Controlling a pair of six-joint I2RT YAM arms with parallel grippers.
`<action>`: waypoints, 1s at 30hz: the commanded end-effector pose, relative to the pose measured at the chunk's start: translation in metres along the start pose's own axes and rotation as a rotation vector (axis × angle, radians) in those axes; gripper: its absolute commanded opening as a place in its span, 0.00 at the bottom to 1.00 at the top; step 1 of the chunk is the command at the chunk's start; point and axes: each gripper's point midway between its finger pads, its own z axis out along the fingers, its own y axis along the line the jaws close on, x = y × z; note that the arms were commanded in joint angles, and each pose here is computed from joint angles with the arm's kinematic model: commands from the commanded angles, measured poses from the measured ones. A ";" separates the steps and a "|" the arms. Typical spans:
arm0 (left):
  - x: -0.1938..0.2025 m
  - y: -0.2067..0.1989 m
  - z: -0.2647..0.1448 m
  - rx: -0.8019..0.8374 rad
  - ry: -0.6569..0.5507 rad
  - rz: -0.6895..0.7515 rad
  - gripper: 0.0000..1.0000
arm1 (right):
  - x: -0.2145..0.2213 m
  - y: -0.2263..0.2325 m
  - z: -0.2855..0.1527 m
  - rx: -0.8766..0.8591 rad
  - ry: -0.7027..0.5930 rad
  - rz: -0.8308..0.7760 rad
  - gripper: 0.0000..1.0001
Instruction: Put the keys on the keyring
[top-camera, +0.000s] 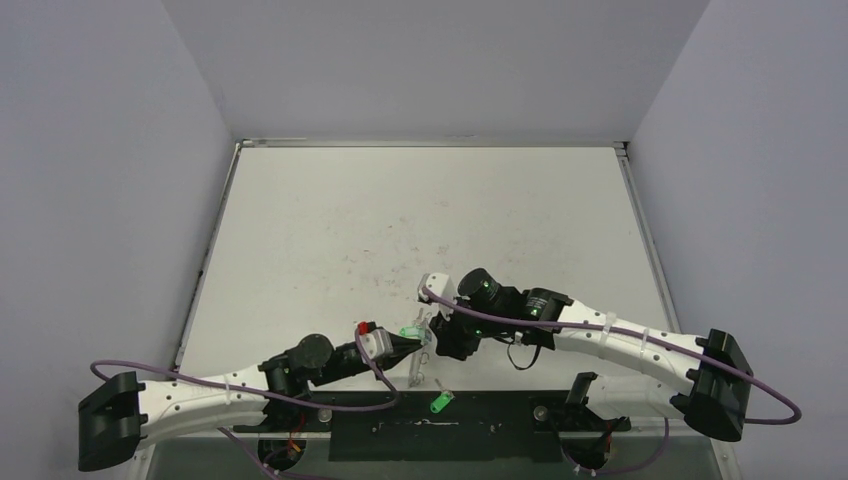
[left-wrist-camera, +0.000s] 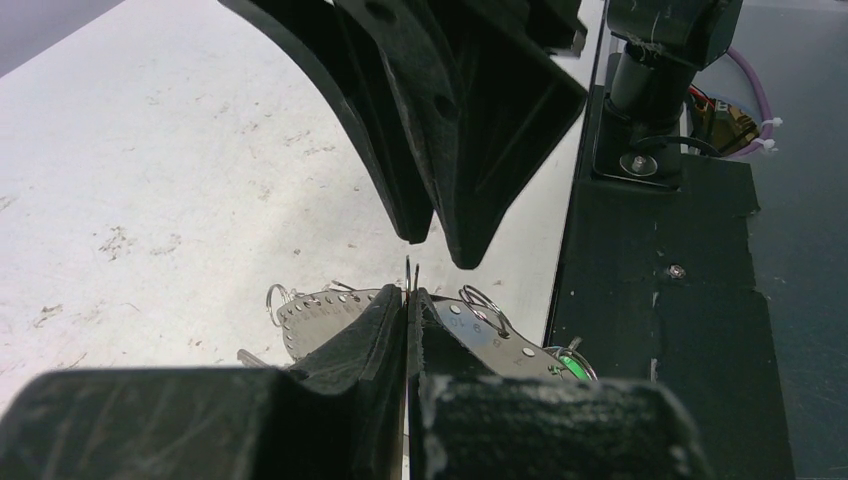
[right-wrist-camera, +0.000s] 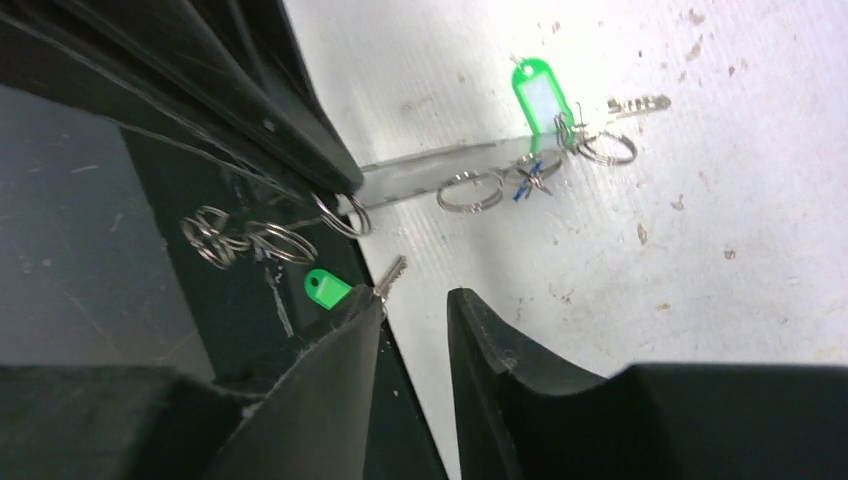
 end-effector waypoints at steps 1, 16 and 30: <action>-0.010 0.004 -0.002 -0.026 -0.038 -0.005 0.00 | 0.002 -0.013 0.008 0.081 -0.062 0.084 0.37; -0.007 0.014 -0.020 -0.093 -0.026 -0.007 0.00 | 0.078 -0.005 0.021 0.088 -0.142 0.444 0.56; 0.000 0.013 -0.019 -0.088 -0.012 -0.018 0.00 | 0.093 0.021 0.040 0.272 -0.015 0.237 0.48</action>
